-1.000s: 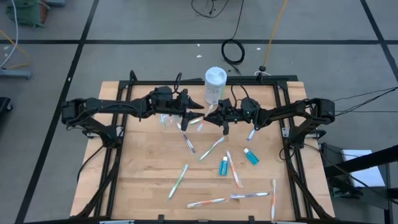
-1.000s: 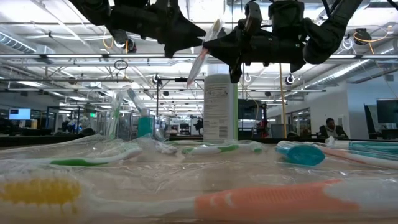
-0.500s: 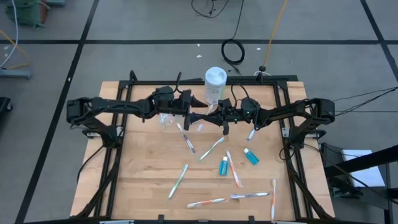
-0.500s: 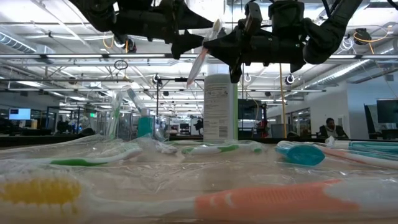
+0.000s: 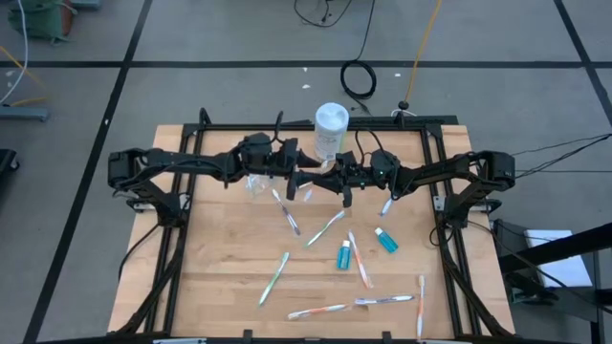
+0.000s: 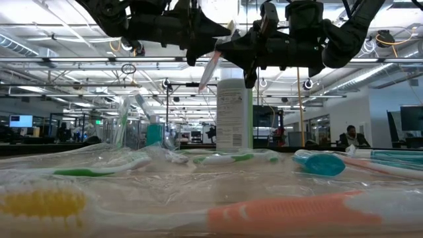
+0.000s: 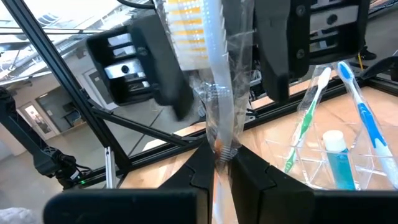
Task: Pick & Place toothbrushing station
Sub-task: Put the orange toothbrush into the left of the transparent organizer
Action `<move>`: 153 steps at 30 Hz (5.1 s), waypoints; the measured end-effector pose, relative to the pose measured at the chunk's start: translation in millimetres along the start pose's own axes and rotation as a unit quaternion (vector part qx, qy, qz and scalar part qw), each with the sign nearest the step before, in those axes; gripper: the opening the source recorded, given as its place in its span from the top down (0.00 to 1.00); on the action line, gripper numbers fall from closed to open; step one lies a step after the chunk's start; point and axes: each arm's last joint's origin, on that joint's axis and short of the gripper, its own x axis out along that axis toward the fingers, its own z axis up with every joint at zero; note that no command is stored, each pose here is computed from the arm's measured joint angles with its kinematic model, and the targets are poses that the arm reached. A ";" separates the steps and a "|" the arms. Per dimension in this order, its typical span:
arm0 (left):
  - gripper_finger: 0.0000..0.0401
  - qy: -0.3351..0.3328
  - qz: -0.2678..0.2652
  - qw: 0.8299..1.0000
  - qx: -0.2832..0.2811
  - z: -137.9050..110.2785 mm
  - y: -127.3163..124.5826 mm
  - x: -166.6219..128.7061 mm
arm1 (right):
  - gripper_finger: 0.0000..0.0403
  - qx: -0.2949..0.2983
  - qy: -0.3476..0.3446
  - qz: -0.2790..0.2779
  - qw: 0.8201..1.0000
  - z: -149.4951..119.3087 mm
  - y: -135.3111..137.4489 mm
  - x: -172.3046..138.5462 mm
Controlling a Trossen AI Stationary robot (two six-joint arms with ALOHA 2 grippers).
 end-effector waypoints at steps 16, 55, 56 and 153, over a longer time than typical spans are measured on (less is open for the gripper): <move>0.97 0.007 0.000 1.000 0.005 -1.3 -0.4 0.1 | 0.93 0.000 0.000 -0.002 1.000 -0.1 -0.4 -0.2; 0.96 -0.001 0.170 0.979 0.109 67.2 -46.5 -144.4 | 0.71 0.027 0.060 -0.027 0.997 9.8 11.2 -13.8; 0.96 -0.003 0.185 0.977 0.111 61.6 -46.4 -149.1 | 0.72 0.027 0.060 -0.027 0.997 9.8 11.2 -13.8; 0.70 -0.048 0.461 0.886 -0.010 -125.6 -25.3 -181.2 | 0.72 0.000 0.060 -0.026 0.998 9.8 11.3 -13.8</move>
